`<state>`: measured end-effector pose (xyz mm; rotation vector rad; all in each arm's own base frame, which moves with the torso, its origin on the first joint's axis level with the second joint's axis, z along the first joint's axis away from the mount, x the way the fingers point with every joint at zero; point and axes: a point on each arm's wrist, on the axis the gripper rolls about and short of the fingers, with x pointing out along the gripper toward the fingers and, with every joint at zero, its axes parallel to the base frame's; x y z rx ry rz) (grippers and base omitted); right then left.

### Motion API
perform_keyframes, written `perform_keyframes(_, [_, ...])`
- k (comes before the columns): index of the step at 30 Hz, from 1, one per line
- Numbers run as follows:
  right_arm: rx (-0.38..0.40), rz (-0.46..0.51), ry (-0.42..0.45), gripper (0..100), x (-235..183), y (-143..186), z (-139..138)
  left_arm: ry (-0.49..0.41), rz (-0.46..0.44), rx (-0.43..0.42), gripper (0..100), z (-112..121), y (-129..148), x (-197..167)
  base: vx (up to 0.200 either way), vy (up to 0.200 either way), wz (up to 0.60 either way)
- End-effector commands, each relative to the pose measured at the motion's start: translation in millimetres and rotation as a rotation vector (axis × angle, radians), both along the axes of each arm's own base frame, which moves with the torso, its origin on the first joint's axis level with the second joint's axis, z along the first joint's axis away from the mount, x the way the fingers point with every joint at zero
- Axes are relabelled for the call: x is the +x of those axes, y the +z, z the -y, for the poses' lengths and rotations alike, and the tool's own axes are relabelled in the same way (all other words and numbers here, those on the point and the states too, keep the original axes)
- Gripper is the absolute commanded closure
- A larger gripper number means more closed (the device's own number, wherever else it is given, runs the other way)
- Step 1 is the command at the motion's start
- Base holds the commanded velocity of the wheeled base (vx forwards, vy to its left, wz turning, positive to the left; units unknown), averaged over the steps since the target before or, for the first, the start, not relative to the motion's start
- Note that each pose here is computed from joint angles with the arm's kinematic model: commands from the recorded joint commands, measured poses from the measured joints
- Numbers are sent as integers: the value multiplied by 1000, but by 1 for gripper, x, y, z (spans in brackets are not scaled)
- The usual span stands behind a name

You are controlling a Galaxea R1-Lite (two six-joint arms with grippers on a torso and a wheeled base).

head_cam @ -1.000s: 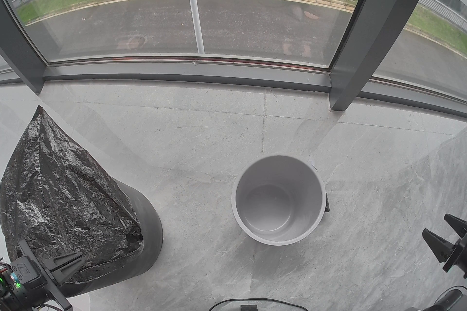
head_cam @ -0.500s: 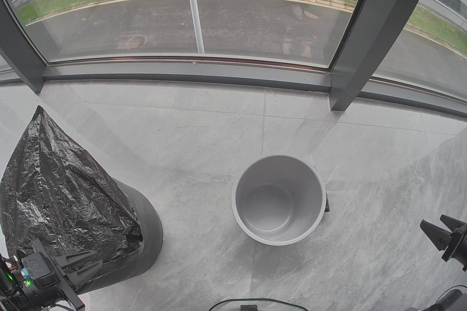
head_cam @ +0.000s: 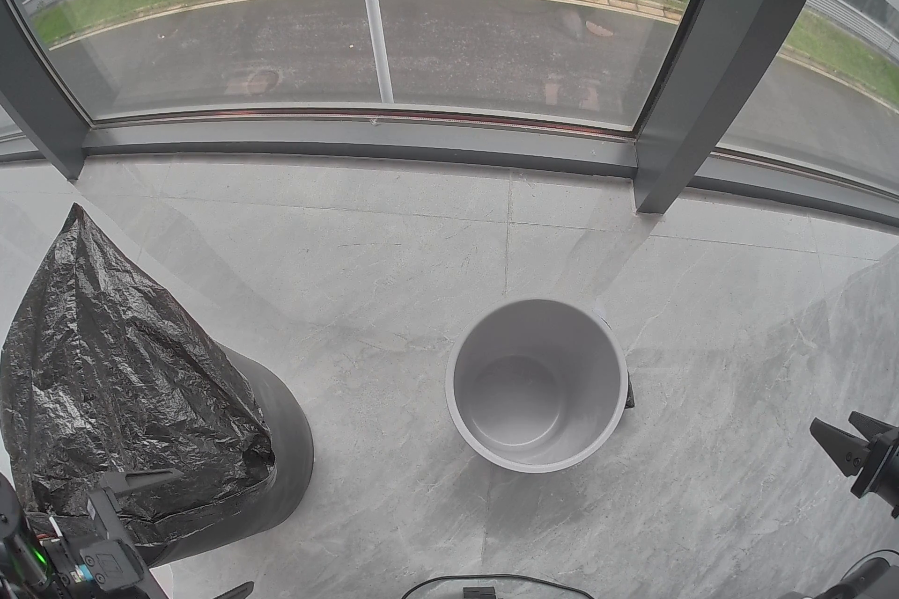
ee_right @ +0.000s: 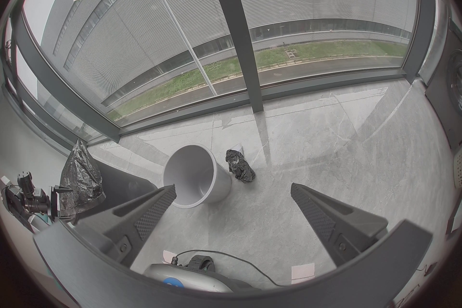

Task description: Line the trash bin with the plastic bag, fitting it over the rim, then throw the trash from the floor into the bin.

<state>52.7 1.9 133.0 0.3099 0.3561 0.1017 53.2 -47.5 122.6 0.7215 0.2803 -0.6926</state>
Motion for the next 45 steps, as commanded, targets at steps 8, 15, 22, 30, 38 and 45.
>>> perform_keyframes(8, [0, -4, -9, 0, 1, 0, 1, -56, 147, 431, 0, 8, -9, 9, 0, 0, 0])
perform_keyframes(15, [1, -5, -6, 0, 1, 1, 0, -79, 175, 497, 0, 15, -10, 17, 0, 0, 0])
perform_keyframes(22, [1, -7, -6, 0, 1, 0, 0, -76, 176, 385, 0, 26, -17, 19, 0, 0, 0])
perform_keyframes(30, [1, -13, -1, 0, 1, -2, 0, 3, 116, 88, 0, 32, -5, 16, 0, 0, 0])
perform_keyframes(38, [2, -7, -3, 0, -1, -2, 0, -6, 91, 118, 0, 30, -14, 14, -125, 0, 0])
perform_keyframes(45, [2, -4, -5, 0, -1, -2, 0, -7, 78, 138, 0, 27, -19, 12, -200, 0, 0])
